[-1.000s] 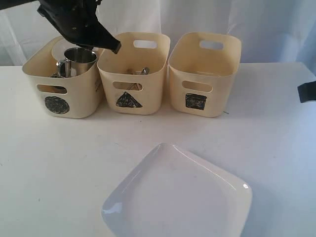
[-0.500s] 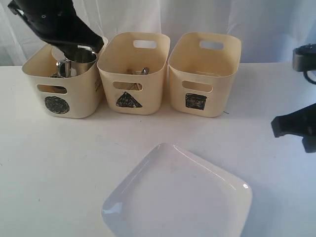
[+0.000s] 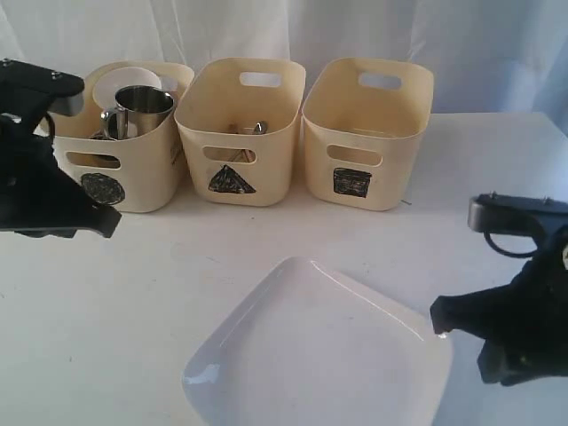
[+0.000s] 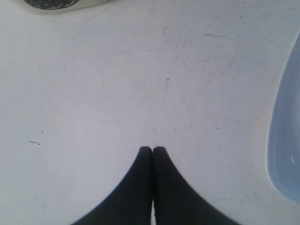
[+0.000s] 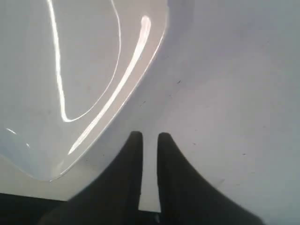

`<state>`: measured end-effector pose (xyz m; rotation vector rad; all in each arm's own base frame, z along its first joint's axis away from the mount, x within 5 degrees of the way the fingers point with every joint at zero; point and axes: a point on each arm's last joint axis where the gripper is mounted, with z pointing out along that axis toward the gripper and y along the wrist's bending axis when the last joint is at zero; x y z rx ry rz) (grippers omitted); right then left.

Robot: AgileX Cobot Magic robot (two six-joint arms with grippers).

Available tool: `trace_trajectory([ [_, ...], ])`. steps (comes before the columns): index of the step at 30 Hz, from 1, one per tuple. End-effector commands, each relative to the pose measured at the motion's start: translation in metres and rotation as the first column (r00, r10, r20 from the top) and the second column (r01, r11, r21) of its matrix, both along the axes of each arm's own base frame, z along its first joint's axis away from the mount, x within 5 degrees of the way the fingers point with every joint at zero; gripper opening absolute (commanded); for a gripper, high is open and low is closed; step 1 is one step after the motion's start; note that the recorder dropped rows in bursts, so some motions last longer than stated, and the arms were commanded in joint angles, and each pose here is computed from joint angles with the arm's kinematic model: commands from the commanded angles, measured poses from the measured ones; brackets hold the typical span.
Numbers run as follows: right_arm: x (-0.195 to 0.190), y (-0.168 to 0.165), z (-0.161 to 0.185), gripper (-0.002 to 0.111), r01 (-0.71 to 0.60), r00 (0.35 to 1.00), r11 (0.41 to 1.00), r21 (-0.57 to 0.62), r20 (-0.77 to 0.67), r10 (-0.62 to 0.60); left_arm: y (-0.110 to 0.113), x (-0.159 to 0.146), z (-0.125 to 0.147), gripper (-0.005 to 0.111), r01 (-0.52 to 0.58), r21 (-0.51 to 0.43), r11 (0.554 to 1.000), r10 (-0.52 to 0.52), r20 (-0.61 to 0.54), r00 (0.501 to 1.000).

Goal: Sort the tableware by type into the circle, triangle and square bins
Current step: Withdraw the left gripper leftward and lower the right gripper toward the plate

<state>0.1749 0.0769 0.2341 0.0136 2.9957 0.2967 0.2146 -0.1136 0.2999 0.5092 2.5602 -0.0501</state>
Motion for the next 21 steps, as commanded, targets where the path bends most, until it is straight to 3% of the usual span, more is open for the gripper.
trace_trajectory([
  [1,-0.009,0.002,-0.023,0.014,0.052,0.999,0.997,0.063,-0.012,-0.051,0.005,-0.014,0.001,0.000,-0.002,-0.045,0.999,0.004,0.035,0.999],
  [5,-0.015,-0.001,-0.038,0.041,0.080,0.997,0.994,0.072,-0.011,-0.080,0.006,-0.016,0.002,0.000,0.002,-0.055,0.998,0.001,0.054,0.999],
  [7,-0.016,0.001,-0.042,0.045,0.109,0.994,0.989,0.101,0.001,-0.110,0.006,-0.016,0.003,0.000,0.004,-0.061,0.998,0.000,0.064,0.998],
  [21,-0.017,-0.003,-0.064,0.047,0.257,0.955,0.948,0.188,0.102,-0.279,0.006,-0.016,0.004,0.000,0.005,-0.066,0.998,-0.001,0.071,0.997],
])
